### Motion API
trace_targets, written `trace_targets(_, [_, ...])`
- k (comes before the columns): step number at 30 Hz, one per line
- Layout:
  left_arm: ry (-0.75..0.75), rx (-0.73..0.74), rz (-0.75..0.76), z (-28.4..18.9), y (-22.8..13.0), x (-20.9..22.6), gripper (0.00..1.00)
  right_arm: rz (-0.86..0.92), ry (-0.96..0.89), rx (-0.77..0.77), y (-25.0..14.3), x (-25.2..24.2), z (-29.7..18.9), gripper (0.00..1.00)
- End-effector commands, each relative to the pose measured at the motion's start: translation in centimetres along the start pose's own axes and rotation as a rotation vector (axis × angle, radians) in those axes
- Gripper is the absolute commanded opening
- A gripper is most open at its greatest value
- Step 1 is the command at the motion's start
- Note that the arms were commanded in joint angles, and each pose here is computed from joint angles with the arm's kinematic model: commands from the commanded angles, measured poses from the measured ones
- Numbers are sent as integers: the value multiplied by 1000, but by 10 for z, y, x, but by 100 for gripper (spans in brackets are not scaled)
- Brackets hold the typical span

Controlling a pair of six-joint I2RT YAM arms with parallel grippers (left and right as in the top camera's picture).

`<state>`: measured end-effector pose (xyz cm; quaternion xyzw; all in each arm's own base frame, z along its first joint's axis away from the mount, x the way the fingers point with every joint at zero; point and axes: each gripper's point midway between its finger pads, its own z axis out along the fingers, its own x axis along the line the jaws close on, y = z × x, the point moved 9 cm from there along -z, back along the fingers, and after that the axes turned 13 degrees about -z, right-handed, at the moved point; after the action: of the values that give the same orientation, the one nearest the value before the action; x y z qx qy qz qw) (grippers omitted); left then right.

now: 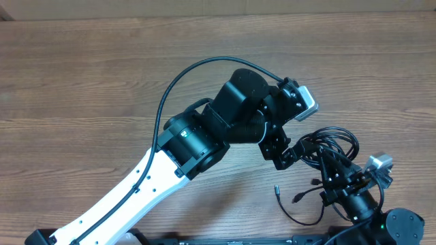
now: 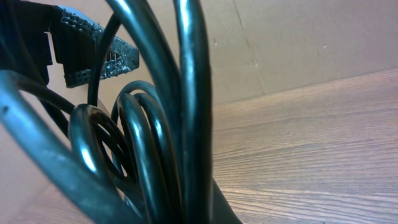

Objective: Untangle cables

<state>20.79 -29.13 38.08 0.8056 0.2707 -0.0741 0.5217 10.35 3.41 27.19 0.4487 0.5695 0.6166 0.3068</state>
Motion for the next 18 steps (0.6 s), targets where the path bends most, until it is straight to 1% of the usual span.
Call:
trace_targets(1, [3,-31,-6,-2,9,-2,100,-26,59,-27,9,8,-3,4])
trace_targets(3, [5,-22,-15,2,8,0,100,-48,93,-33,10,11,-3,4])
trace_targets(4, [4,-17,-19,4,7,1,98,-58,108,-35,10,12,-3,4])
trace_targets(5, [1,-10,-26,6,6,2,92,-63,119,-35,11,13,-3,4])
trace_targets(7, [-29,7,-31,13,4,4,70,-63,121,-36,11,13,-3,4])
trace_targets(8, [-41,13,-33,16,4,5,57,-63,121,-35,11,13,-3,4])
trace_targets(9, [-54,12,-31,19,4,5,42,-63,120,-35,11,13,-3,4])
trace_targets(10, [-56,4,-27,19,5,5,30,-63,120,-35,11,13,-3,4])
trace_targets(13, [-76,-20,-11,19,10,3,15,-63,121,-35,11,13,-3,4])
trace_targets(15, [-101,-29,-2,19,11,0,13,-63,121,-35,11,13,-3,4])
trace_targets(18, [-138,-22,1,19,11,-3,15,-64,121,-36,11,13,-4,4])
